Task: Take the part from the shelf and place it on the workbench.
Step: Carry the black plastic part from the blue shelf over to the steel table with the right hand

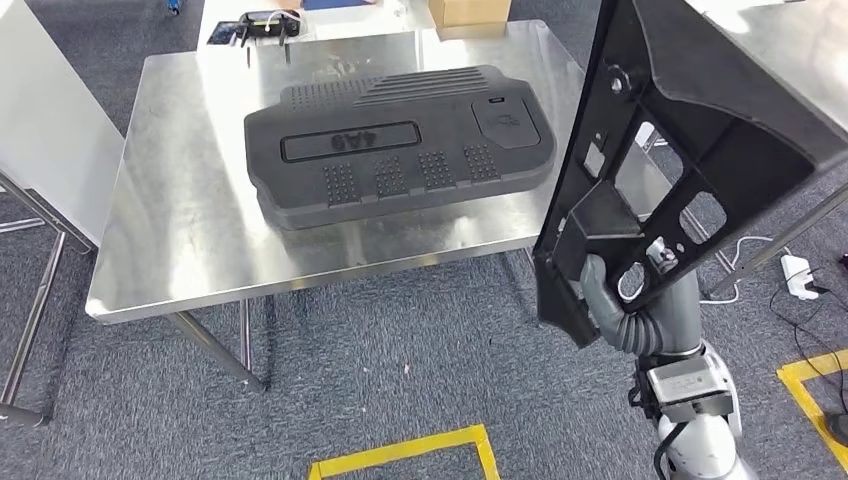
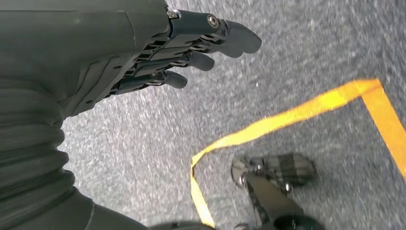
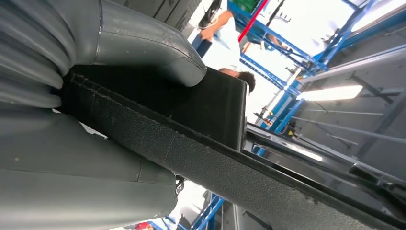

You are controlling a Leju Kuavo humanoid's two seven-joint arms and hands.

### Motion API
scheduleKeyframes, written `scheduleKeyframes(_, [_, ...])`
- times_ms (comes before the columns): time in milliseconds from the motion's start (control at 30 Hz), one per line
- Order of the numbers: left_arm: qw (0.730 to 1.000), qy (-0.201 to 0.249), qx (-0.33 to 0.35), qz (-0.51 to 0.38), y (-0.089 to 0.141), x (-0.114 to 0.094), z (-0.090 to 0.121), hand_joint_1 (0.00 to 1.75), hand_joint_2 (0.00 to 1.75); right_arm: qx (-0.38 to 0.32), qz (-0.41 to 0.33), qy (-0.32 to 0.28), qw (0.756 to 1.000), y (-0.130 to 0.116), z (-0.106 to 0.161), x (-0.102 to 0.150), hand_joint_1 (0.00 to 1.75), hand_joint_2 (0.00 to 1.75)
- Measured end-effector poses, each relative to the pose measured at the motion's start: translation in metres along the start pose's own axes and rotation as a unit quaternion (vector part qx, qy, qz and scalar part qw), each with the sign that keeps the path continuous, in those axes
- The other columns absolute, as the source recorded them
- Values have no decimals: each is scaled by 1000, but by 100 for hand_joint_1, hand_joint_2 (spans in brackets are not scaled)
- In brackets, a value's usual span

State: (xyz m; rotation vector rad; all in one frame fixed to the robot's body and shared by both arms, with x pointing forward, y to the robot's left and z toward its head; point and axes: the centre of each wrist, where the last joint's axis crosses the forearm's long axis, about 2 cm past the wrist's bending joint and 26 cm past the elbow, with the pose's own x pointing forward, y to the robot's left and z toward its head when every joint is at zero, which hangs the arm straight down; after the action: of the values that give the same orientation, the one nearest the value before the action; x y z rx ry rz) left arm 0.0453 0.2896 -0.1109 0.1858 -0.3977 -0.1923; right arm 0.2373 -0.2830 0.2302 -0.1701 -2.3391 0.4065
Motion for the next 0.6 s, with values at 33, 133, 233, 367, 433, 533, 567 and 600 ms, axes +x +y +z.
scheduleKeyframes(33, [1000, 0, 0, 0, 0, 0, 0, 0, 175, 0, 3, 0, 1000, -1, 0, 0, 175, 175])
scheduleKeyframes(133, [1000, 0, -5, 2, -3, 1, 1, 0, 175, -2, 23, -3, 1000, -10, -1, -1, 175, 175])
scheduleKeyframes(233, [1000, -1, -7, 3, -4, 2, 0, 0, 175, -6, 37, -9, 999, -15, -4, 0, 175, 175])
scheduleKeyframes(367, [1000, -1, -7, 3, -4, 3, 0, 0, 175, -11, 55, -15, 998, -19, -8, 2, 175, 175])
scheduleKeyframes(433, [1000, 1, -7, 4, -4, 2, 0, 0, 175, -14, 61, -18, 998, -22, -10, 3, 175, 175])
scheduleKeyframes(533, [1000, 7, -8, 4, -4, -1, 1, 0, 175, -16, 65, -17, 998, -24, -11, 3, 175, 175])
scheduleKeyframes(567, [1000, 9, -8, 4, -4, -1, 1, 0, 175, -17, 67, -17, 997, -25, -11, 3, 175, 175])
scheduleKeyframes(600, [1000, 10, -7, 4, -4, -2, 1, 0, 175, -18, 68, -18, 997, -26, -11, 3, 175, 175])
